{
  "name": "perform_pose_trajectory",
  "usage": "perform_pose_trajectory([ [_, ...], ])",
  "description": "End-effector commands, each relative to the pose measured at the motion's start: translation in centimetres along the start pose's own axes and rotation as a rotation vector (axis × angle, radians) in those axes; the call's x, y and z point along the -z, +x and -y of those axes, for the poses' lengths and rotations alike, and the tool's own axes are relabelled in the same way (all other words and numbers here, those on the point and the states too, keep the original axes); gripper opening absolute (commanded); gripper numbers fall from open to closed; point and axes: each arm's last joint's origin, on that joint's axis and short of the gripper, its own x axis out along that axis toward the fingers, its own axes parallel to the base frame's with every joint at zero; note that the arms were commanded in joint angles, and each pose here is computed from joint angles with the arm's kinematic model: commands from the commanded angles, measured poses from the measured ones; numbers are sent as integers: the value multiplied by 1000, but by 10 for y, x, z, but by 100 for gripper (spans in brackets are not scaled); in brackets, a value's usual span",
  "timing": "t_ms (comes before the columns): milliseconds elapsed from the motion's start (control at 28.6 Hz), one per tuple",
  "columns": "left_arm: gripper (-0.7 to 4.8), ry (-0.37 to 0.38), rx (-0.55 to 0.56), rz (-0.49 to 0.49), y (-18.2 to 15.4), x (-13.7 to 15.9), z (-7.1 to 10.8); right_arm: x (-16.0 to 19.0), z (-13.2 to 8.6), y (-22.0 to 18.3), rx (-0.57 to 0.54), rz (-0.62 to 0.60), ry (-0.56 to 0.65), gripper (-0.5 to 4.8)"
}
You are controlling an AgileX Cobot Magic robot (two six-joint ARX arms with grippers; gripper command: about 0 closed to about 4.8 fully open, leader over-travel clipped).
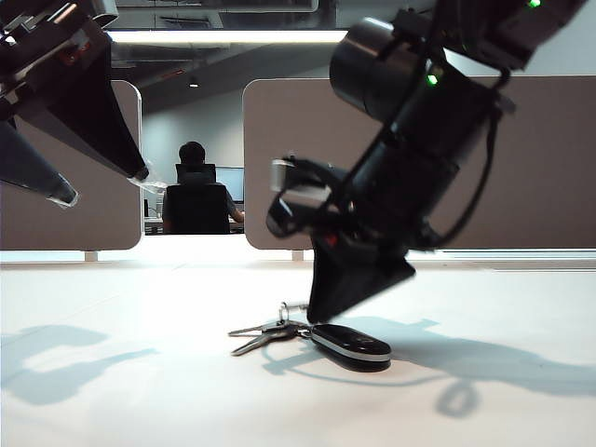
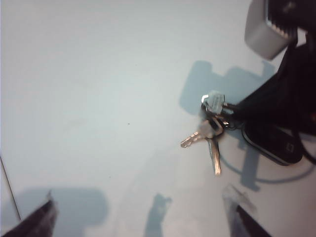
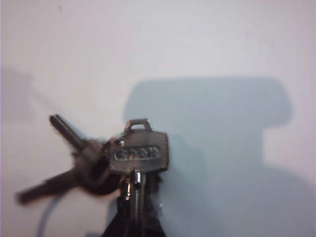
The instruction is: Hang the bunch of keys on the hook.
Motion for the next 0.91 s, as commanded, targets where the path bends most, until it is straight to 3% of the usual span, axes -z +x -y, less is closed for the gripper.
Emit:
perform_pose_trajectory([
  [35, 479, 6, -5, 16, -1, -3, 0, -31, -4, -24, 0, 125, -73, -8],
  [314, 479, 8, -2, 59, -1, -7, 1, -83, 1, -84, 32, 331, -129, -8],
  [524, 479, 14, 6, 141, -2, -15, 1, -105, 17, -129, 97, 438, -136, -8],
  [908, 479, 33, 31, 422, -10, -43, 4, -132, 86, -198, 363, 592, -70, -9],
])
